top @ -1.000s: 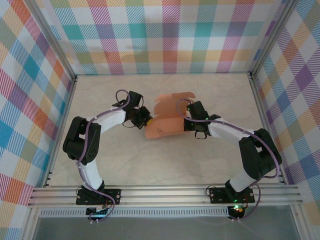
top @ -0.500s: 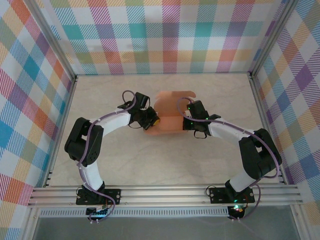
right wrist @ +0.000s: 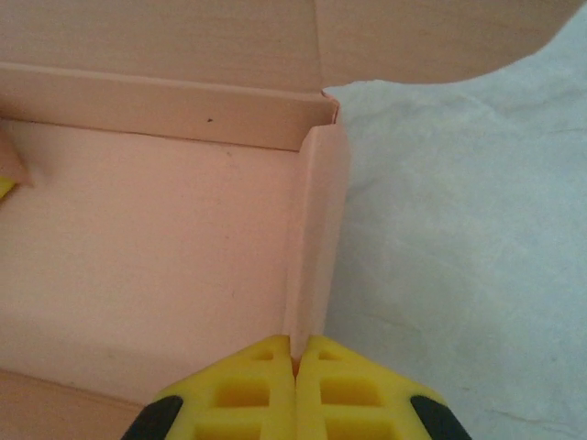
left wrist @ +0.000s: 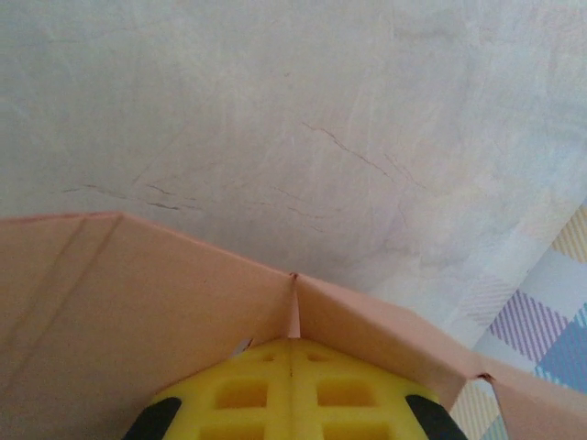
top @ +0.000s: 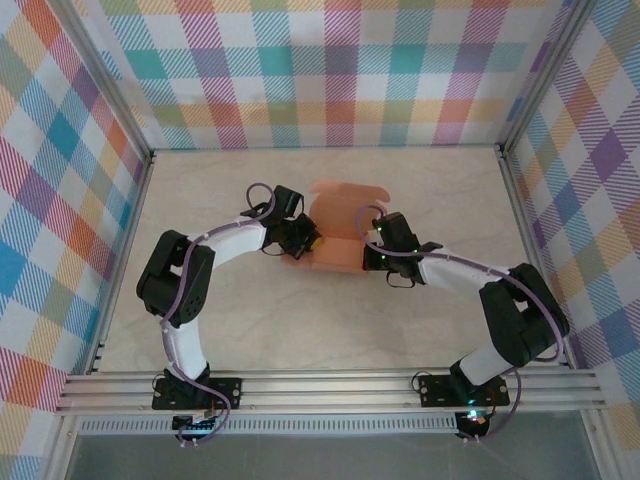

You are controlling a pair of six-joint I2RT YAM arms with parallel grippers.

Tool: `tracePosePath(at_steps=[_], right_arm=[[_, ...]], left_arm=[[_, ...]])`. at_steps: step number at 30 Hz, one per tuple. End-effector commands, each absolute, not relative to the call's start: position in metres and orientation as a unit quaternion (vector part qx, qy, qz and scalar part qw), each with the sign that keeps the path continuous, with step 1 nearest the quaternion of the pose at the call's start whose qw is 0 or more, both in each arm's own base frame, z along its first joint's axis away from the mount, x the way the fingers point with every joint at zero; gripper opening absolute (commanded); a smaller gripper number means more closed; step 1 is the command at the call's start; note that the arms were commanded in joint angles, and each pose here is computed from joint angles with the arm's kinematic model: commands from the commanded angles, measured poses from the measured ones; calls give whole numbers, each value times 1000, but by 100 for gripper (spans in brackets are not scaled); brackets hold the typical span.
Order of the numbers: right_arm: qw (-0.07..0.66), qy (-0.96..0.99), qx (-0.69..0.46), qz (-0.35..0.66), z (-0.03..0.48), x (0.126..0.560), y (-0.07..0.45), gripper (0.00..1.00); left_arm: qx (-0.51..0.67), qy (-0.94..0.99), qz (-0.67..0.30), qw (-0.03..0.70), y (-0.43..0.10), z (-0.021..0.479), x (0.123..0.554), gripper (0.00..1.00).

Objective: Fold the paper box

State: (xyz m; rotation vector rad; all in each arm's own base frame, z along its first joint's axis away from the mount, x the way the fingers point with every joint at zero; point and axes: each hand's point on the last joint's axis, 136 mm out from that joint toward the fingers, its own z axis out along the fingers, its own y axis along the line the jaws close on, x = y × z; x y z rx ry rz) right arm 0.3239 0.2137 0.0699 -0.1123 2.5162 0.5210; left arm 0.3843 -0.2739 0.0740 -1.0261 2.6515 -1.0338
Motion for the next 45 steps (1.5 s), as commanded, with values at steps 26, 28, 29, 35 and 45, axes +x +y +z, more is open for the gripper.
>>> tracePosePath(at_steps=[26,28,29,35,45], right_arm=[[299,936,-22,185,92,341,204,0],[300,932,-22,201,97,341,204,0],[300,930,-20,212,101,342,204,0],[295,909,-9,294,125,341,209,0],[283,876,21,391,150,344,213,0]], left_arm=[[-297,893,-220,255,-147,147,368,24],[-311,884,-232,261,-128,143,367,31],[-316,878,-245,263,-121,142,366,37],[-305,840,-368,256,-123,139,374,95],[-176,798,-508,273,-177,181,367,93]])
